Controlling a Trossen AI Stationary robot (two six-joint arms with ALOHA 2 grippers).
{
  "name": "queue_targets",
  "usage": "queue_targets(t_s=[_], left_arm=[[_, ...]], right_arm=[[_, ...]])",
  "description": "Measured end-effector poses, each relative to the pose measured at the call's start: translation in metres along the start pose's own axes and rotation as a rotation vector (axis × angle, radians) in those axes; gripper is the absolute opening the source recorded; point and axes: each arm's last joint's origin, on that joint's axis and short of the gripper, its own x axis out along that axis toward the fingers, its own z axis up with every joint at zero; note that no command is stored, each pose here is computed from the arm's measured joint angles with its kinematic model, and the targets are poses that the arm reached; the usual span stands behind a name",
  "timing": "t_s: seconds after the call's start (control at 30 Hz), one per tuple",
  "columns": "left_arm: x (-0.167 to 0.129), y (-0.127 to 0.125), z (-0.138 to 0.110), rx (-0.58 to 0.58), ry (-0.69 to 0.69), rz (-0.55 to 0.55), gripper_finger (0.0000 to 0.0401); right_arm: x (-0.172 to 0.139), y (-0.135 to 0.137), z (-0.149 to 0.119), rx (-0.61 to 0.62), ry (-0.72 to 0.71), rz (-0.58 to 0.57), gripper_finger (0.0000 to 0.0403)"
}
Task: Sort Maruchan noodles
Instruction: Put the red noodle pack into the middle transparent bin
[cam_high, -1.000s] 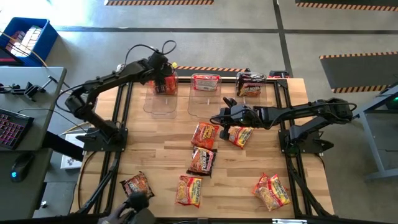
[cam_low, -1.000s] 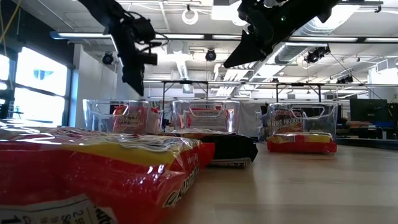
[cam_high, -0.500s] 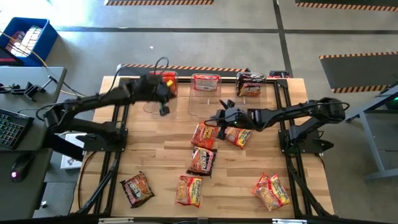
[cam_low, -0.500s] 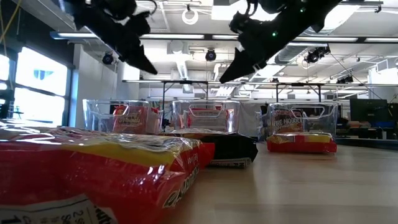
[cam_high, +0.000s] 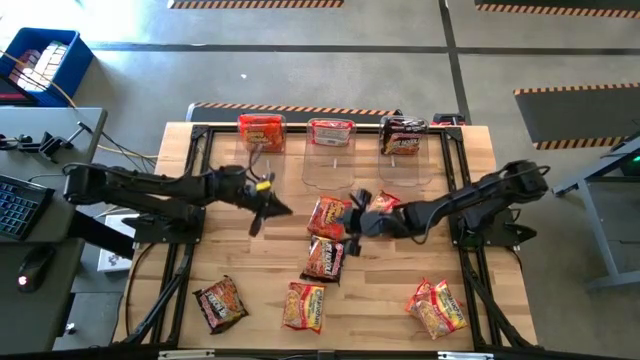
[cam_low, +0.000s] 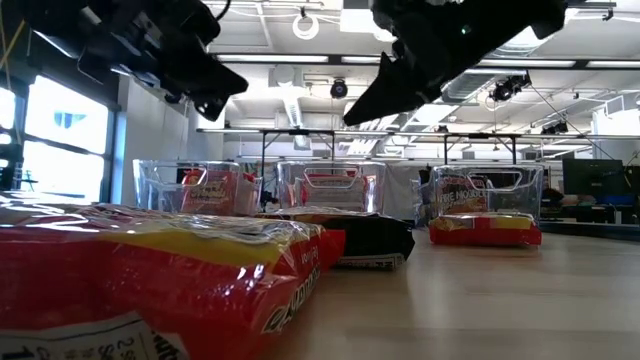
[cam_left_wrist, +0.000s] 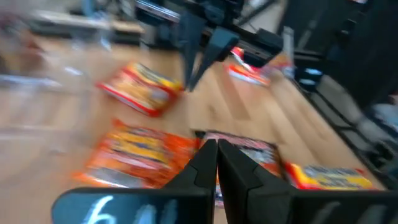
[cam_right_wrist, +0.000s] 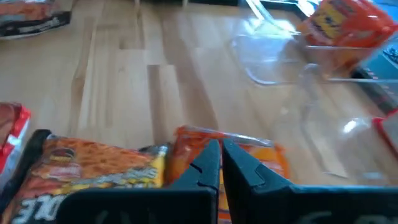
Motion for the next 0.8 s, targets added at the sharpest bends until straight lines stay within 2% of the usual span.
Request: queue_targets(t_s=[0.17,0.27,0.37,0.47,0.6,0.7,0.8], left_arm=[[0.020,-0.018,-0.011,0.007,0.044,-0.089,0.0007],[0.034,-0.030,-0.012,0.043,-0.012,-0.151,0.0005],[0.047,-0.039,-0.014,0.076,-0.092,-0.204,0.0003],[0.057,-0.045,-0.016,0.095,-0.145,-0.236,0.0003],[0.071,-0.047,-0.021,0.093,-0.126,-0.243,0.0003],[0.080,-0.046,-0.021,0.072,-0.113,-0.242,0.0003],[0.086,-0.046,-0.020,0.063,-0.108,-0.242,0.0003]], right_arm=[[0.006,0.030,-0.010,-0.002,-0.032,0.058,0.0000],[-0.002,0.044,-0.011,0.024,-0.043,0.101,0.0000],[-0.024,0.054,-0.012,0.073,0.014,0.186,0.0000],[-0.056,0.059,-0.018,0.219,0.184,0.278,0.0000],[-0.103,0.063,-0.038,0.460,0.500,0.276,0.0000],[-0.139,0.069,-0.048,0.570,0.721,0.194,0.0000],[-0.169,0.073,-0.047,0.631,0.865,0.048,0.0001]])
